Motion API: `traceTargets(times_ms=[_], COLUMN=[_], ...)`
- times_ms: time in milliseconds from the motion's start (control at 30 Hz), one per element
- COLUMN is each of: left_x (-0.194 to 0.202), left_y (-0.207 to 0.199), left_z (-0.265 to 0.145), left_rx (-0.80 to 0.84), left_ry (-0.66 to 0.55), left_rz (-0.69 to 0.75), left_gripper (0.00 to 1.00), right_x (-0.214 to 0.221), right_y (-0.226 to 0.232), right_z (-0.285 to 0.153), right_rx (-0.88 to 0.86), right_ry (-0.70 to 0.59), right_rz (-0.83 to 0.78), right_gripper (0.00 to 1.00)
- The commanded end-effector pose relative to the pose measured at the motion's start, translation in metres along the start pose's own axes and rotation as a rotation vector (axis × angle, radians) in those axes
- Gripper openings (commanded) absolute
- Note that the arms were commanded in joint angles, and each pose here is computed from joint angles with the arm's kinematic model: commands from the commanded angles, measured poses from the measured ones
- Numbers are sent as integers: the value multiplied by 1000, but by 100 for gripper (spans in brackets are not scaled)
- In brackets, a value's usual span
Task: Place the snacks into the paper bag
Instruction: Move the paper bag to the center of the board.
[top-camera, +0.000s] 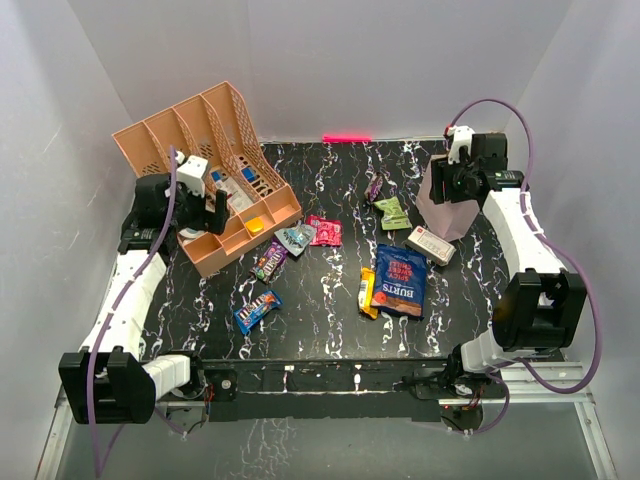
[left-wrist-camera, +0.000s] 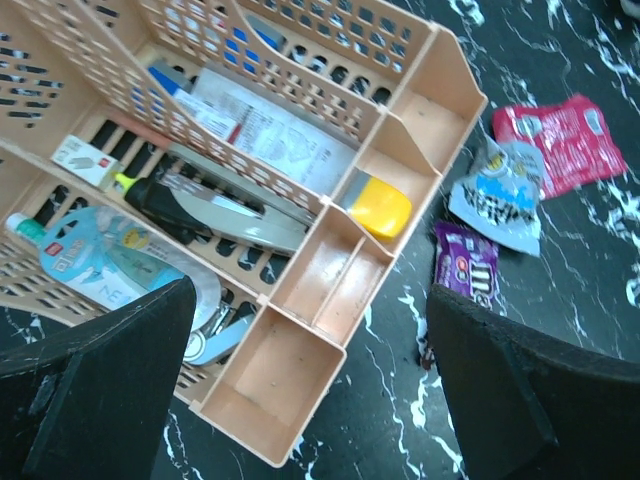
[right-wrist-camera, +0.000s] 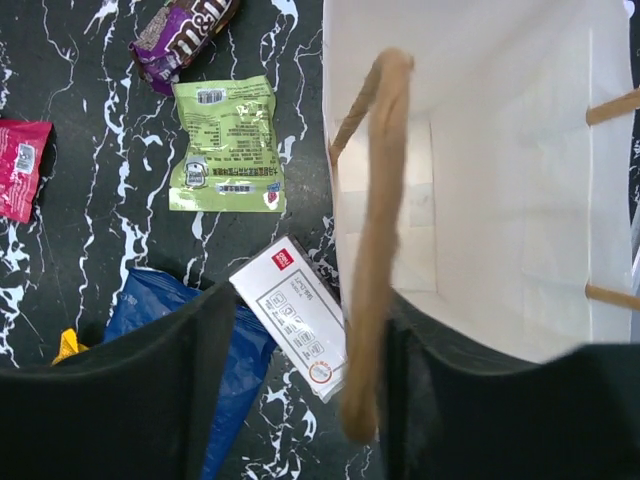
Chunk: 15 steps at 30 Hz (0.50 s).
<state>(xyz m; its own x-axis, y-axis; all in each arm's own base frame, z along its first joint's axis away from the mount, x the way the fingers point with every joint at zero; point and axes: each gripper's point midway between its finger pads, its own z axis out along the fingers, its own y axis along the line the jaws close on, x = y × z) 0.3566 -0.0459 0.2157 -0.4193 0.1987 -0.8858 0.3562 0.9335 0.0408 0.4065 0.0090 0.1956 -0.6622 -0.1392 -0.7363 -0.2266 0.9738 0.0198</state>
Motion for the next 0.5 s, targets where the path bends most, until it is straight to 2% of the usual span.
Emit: traceTargets(times_ms=[0,133,300,467], left_x=[27,50,56,51], left_y=[-30,-62,-104,-160], left_z=[-7,-15,-11,1], left_rx=[179,313,418,565], left_ry=[86,167,193,211], left_rz=[85,173,276,302], left_gripper=[98,98,98,98], right_x=[-44,-55,-61,-65], right_y=[0,4,7,5], right_z=[-25,-38,-53,-72], right_rx=[11,-1,0,38], right_ry=[-132,-156,-181,-209], right_rz=[-40,-49,-55,-74], right_gripper=[63,74,90,94])
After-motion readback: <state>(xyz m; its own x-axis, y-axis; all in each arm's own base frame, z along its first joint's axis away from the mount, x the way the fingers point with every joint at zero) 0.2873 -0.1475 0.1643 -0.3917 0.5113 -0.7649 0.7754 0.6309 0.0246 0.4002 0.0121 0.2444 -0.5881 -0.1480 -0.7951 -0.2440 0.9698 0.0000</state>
